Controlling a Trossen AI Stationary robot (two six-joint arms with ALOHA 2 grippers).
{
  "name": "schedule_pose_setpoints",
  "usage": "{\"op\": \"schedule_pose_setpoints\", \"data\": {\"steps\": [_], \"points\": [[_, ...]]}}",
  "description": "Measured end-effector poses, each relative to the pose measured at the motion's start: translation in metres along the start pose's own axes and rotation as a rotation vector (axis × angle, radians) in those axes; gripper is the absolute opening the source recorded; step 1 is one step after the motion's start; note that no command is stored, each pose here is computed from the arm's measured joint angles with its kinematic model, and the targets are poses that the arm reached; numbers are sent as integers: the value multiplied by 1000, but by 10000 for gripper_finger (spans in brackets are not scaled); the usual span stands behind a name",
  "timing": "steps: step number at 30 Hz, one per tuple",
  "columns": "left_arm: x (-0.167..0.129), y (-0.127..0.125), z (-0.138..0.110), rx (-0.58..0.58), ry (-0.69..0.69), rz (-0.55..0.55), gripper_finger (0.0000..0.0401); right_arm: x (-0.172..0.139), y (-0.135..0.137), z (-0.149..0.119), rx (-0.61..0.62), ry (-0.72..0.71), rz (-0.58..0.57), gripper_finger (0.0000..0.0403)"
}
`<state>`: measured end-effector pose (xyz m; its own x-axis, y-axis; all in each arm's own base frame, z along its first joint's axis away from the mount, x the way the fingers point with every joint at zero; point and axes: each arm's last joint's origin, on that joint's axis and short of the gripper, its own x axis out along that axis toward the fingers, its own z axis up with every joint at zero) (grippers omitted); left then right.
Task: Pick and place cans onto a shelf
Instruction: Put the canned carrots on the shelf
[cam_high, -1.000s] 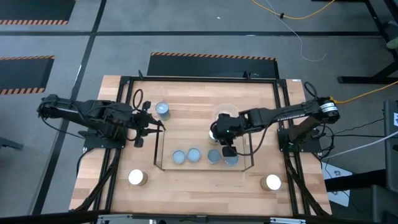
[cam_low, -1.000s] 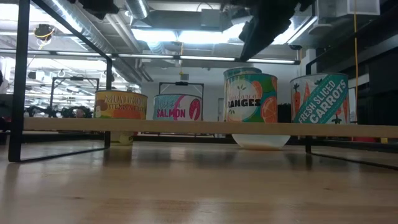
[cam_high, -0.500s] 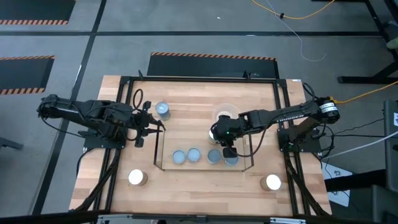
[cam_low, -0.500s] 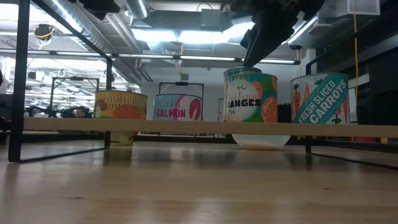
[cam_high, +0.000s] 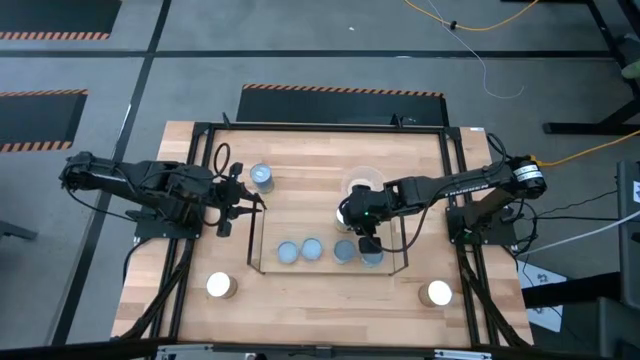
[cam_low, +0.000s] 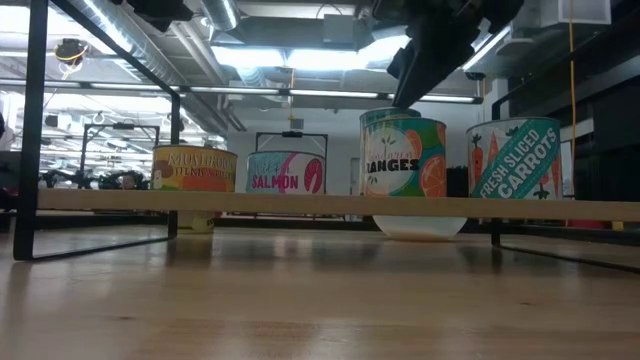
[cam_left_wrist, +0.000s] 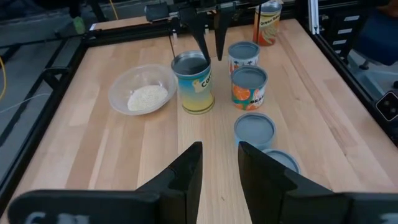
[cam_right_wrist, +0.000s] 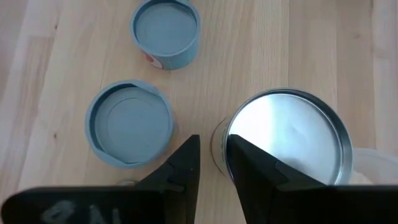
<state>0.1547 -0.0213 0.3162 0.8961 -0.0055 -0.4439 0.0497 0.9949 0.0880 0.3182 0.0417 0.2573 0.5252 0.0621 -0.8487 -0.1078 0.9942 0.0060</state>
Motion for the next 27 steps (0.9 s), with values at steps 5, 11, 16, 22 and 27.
{"op": "schedule_pose_setpoints", "data": {"steps": [5,11,16,22,27], "points": [[0,0,0,0,0,0,96,0,0,-1,1,11,-5,81],[0,0,0,0,0,0,96,0,0,-1,0,13,-5,26],[0,0,0,0,0,0,96,0,0,-1,2,14,-2,7],[0,0,0,0,0,0,96,0,0,-1,0,14,-2,4],[0,0,0,0,0,0,96,0,0,-1,-3,15,2,3]]}}
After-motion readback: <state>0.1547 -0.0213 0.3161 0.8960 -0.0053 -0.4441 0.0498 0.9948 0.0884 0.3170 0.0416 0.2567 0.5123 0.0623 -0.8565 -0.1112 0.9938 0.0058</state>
